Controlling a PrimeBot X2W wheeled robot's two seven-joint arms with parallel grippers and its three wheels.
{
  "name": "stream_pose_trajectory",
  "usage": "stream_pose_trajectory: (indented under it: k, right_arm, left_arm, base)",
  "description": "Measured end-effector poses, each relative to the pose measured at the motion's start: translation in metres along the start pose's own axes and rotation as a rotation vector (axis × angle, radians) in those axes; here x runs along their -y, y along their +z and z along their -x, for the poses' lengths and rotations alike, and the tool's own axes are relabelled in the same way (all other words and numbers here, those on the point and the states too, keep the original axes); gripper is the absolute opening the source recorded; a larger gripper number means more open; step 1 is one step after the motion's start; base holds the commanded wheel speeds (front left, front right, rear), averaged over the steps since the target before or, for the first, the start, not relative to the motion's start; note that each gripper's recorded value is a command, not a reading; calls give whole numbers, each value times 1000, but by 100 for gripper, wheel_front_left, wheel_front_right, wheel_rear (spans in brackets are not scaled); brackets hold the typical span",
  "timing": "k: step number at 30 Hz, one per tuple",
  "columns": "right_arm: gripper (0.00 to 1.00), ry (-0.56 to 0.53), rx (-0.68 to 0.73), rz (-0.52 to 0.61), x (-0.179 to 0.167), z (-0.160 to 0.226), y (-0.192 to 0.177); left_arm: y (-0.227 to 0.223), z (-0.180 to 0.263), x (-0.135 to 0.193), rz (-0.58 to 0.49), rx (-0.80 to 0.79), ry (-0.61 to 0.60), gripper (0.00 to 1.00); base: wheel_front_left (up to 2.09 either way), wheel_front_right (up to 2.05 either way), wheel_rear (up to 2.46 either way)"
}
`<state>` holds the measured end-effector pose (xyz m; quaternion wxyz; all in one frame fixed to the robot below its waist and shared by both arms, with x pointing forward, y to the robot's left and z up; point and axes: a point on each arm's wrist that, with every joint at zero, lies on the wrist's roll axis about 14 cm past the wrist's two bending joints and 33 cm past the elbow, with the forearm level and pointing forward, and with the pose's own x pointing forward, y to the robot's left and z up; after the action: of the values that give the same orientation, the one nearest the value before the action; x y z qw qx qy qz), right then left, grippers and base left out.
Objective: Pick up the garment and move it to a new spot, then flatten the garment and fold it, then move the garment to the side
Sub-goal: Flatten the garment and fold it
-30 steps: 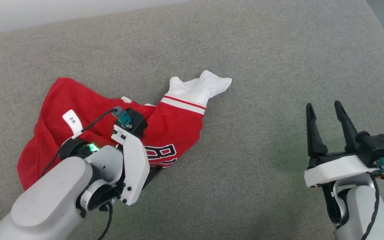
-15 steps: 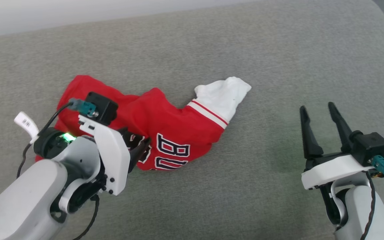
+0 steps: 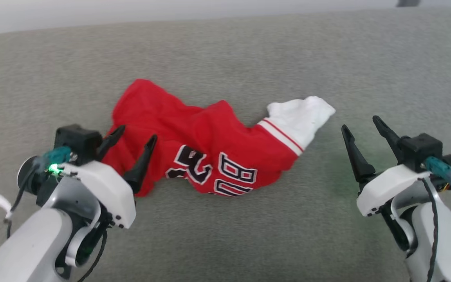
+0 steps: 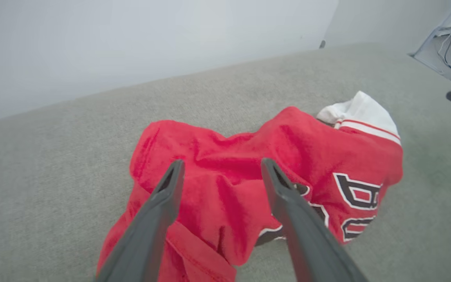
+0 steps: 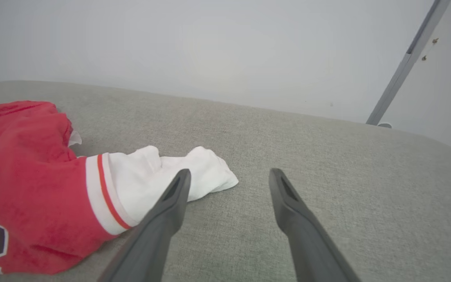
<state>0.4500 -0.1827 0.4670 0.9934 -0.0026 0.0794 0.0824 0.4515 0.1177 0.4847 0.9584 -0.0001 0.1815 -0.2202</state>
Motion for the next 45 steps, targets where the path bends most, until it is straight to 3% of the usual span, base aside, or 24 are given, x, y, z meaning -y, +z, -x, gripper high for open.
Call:
stream_pose_trajectory:
  k: [14,29,30,31,37,45]
  right_arm:
    - [100,211,-329,151,-36,-45,-32]
    - [100,280,-783,257,-49,-63,-80]
    - [57,284,-797,270,-50,-63,-80]
    - [3,287,-806,270,-51,-63,-81]
    - [0,295,-780,268,-47,-66,-69]
    - [0,276,-657,271,-20,-57,-23]
  left_arm:
    - [-12,66,-54,111,257,280,100]
    - [-54,118,-77,262,299,485,100]
    - [-51,121,-80,266,316,499,100]
    - [-49,125,-82,267,332,512,100]
    - [-56,139,-79,293,359,543,100]
    - [-58,150,-74,293,391,546,100]
  base:
    - [0,0,0]
    - [0,0,0]
    - [0,0,0]
    - [0,0,0]
    - [0,0,0]
    - [0,0,0]
